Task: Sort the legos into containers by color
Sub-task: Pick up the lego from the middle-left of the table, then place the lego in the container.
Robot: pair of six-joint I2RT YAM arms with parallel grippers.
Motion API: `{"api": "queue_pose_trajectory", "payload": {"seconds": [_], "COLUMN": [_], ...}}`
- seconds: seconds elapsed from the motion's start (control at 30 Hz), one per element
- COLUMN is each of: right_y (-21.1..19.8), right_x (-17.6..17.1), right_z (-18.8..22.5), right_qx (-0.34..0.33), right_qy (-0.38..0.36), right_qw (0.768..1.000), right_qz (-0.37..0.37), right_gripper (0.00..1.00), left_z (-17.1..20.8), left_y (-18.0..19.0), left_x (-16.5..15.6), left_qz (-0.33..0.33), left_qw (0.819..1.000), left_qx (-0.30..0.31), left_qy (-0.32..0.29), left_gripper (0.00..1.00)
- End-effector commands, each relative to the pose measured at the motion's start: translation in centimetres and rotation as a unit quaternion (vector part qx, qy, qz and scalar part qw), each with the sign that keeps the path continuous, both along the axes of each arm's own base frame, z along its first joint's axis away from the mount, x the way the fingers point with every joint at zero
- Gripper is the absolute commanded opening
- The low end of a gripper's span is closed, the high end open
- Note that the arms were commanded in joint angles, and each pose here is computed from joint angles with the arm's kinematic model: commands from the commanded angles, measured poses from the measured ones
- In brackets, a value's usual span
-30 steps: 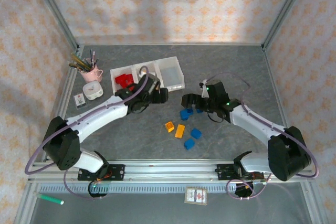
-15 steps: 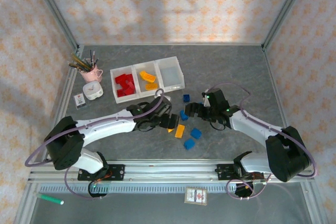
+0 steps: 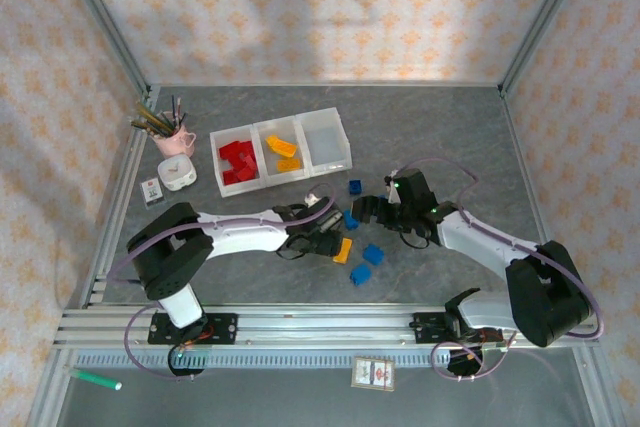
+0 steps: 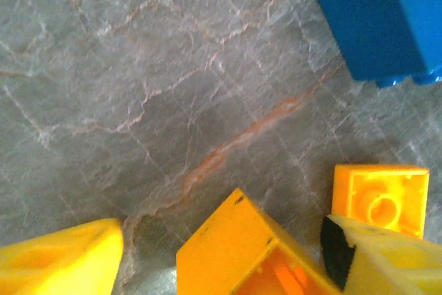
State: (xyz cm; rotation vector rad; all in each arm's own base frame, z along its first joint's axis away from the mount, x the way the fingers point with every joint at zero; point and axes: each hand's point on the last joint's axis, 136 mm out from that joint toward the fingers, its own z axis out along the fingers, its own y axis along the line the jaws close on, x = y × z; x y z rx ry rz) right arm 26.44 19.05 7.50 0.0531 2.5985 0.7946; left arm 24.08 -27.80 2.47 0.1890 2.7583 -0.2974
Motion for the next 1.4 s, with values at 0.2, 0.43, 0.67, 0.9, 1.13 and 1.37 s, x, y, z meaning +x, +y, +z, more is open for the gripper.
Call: {"api": "queue_pose_trajectory", "payload": {"seconds": [0.2,0.43,0.67,0.9,1.13,1.37], "right_y": [-0.7,-0.6,0.4,3.1,5.8,6.4], "right_x": [0.6,0.7,1.3,3.4,5.8,6.8], "right_z": [0.4,0.9,3.0,6.3,8.4,7.8], "right_qx": [-0.002,-0.001,0.016,0.053,0.092,0.096], "right_qy": [-0.018,-0.024,-0.046,-0.08,-0.098,-0.091], "right_qw": [1.0,1.0,0.999,0.994,0.989,0.99], "right_qz": [-0.012,-0.007,0.018,0.047,0.057,0.055], "right_gripper": [1.0,1.0,1.0,1.0,1.0,1.0], "left_z": [0.2,1.7,4.8,10.4,16.0,15.9], "left_y": [-0.3,-0.2,0.8,4.7,9.3,12.8], "left_x": [1.2,1.5,2.5,7.3,14.9,22.2], "left_qz": [0.032,0.038,0.052,0.103,0.163,0.218], "left_qw": [0.999,0.999,0.996,0.985,0.963,0.948], "left_qx": [0.003,-0.01,-0.007,-0.001,0.016,0.047], "left_qy": [-0.016,-0.033,-0.069,-0.135,-0.212,-0.228], "left_gripper": [0.6,0.46,0.44,0.43,0.42,0.41]}}
